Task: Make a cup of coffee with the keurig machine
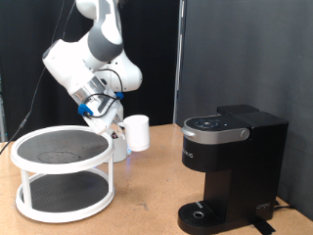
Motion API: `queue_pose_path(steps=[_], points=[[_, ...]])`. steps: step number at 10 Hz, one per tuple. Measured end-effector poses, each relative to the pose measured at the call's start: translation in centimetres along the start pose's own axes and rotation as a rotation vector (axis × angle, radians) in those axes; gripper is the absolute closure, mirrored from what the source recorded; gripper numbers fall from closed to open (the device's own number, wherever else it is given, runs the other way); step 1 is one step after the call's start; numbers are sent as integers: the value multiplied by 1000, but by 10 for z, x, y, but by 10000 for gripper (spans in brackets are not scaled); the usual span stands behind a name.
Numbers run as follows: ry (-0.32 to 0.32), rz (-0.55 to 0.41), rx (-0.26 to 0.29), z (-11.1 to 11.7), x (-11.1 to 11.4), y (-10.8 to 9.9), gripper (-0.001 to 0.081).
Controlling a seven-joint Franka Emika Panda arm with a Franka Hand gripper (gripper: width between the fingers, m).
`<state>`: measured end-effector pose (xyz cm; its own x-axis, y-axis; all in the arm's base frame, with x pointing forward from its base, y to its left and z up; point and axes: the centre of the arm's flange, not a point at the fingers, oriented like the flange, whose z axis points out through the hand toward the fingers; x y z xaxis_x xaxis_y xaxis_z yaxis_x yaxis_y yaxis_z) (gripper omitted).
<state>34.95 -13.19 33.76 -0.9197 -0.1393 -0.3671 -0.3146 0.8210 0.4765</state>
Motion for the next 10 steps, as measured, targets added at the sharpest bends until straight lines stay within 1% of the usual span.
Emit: queue_pose_path(steps=[2, 5, 8, 10], points=[[35, 20, 41, 18, -13, -8, 803], [51, 35, 70, 40, -32, -23, 803], [64, 44, 94, 64, -44, -39, 803], [56, 32, 115, 83, -46, -48, 803]])
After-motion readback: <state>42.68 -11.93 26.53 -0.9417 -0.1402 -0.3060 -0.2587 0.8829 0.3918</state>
